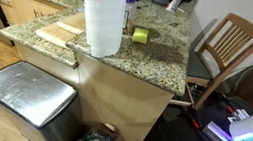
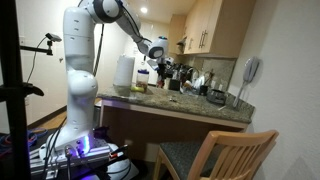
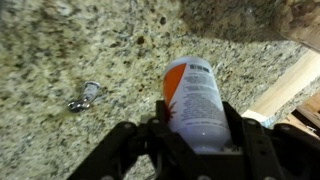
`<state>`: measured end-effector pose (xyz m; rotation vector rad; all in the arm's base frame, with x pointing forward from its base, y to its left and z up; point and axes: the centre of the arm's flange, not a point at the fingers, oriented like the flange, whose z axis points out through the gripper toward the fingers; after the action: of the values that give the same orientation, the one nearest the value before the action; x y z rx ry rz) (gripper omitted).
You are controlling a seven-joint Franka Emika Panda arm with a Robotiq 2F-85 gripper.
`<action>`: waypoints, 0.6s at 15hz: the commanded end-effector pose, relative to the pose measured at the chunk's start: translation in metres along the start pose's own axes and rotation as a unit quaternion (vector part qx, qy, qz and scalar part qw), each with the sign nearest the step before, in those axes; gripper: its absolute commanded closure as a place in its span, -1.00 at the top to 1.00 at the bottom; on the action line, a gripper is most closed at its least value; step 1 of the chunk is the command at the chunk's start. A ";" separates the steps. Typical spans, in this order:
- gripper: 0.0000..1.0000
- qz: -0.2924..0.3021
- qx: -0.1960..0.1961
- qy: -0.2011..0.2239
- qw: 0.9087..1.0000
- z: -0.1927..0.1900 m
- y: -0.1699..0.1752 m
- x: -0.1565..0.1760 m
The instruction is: Move the bottle forward.
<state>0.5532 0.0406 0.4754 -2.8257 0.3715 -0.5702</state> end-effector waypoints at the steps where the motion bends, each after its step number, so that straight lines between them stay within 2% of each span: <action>1: -0.49 -0.061 0.000 -0.066 0.996 -0.093 0.026 -0.020; 3: -0.49 -0.092 0.026 -0.111 0.989 -0.113 0.030 -0.047; 6: -0.49 -0.140 0.067 -0.173 0.973 -0.130 0.031 -0.078; 9: -0.49 -0.193 0.113 -0.215 0.951 -0.113 0.021 -0.111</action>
<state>0.4252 0.0193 0.5593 -2.7797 -0.1617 -0.1212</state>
